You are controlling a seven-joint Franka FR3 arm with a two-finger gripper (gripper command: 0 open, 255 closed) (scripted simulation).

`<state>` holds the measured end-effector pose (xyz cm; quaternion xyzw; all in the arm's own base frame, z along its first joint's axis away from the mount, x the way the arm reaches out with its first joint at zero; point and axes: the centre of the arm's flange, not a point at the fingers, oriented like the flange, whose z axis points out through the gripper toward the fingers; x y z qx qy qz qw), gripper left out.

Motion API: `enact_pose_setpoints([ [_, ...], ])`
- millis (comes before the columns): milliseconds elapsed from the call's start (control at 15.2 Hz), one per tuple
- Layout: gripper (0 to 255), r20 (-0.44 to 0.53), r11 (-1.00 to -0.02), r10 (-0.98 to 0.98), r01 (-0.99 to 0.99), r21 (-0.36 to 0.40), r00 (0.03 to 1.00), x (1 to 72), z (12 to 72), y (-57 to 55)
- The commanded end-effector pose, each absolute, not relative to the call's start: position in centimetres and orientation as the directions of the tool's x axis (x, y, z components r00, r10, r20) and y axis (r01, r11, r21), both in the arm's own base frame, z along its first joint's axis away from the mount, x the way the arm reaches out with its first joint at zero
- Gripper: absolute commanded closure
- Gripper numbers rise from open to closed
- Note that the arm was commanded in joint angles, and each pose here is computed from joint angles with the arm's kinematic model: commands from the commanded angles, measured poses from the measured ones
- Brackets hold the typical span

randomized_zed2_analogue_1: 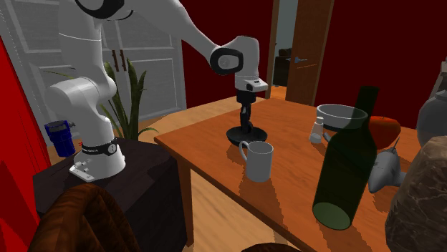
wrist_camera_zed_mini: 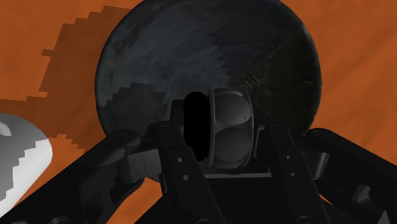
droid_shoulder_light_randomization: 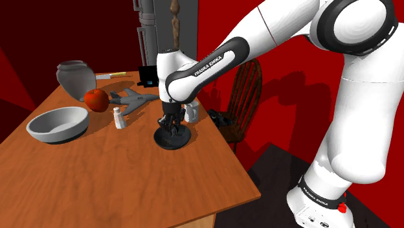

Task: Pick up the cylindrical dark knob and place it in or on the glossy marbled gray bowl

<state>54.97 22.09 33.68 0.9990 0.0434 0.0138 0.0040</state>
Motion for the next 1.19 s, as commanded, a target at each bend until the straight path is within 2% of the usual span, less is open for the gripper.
enact_pose_setpoints([
  [0,255,0.027,-0.996,0.087,0.087,0.009,0.996,55.0,33.7,22.1],
  [66,0,0.027,-0.996,0.087,0.087,0.009,0.996,55.0,33.7,22.1],
  [396,0,0.027,-0.996,0.087,0.087,0.009,0.996,55.0,33.7,22.1],
  [660,0,0.027,-0.996,0.087,0.087,0.009,0.996,54.8,38.7,22.1],
  [1122,0,0.027,-0.996,0.087,0.087,0.009,0.996,54.8,38.7,22.1],
])
